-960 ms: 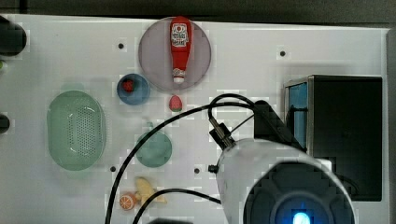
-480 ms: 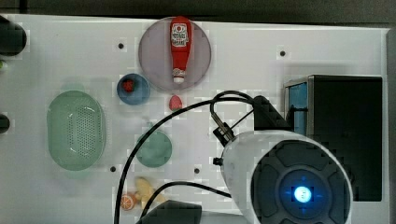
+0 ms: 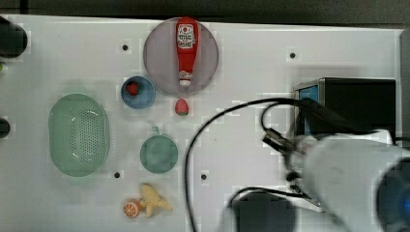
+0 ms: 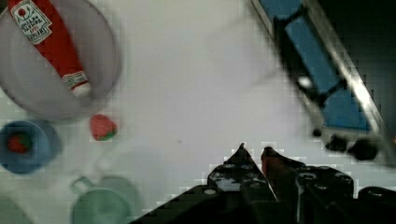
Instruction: Flap open oven.
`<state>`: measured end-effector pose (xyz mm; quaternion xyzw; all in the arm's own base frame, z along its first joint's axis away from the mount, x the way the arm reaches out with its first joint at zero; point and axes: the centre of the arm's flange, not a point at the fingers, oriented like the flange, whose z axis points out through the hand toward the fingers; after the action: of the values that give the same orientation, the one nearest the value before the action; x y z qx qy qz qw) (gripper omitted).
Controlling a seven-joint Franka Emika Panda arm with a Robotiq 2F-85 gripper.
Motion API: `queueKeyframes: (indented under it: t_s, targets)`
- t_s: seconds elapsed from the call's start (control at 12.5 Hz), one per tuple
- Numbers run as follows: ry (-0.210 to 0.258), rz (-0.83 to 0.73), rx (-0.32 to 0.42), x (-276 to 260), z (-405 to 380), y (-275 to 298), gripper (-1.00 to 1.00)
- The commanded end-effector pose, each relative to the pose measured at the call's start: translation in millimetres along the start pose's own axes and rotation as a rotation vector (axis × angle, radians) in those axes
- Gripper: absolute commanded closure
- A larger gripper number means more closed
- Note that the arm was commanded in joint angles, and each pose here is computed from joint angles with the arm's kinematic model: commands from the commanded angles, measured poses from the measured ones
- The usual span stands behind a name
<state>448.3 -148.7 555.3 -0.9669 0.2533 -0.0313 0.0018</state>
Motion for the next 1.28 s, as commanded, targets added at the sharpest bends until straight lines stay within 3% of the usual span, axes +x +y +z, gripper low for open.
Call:
queueKeyframes:
  t_s: [0.08,0.32,0.64,0.96,1.12,1.28]
  targets:
    - [-0.031,-0.318,-0.011,23,46,46,0.65]
    - [-0.019,-0.413,-0.032,50,87,77,0.65]
    - [-0.032,-0.413,-0.077,70,147,97,0.65]
    - [-0.031,-0.419,-0.107,72,201,98,0.65]
    - [0.003,-0.424,-0.119,72,214,97,0.65]
    - [-0.014,-0.427,-0.119,65,230,97,0.65]
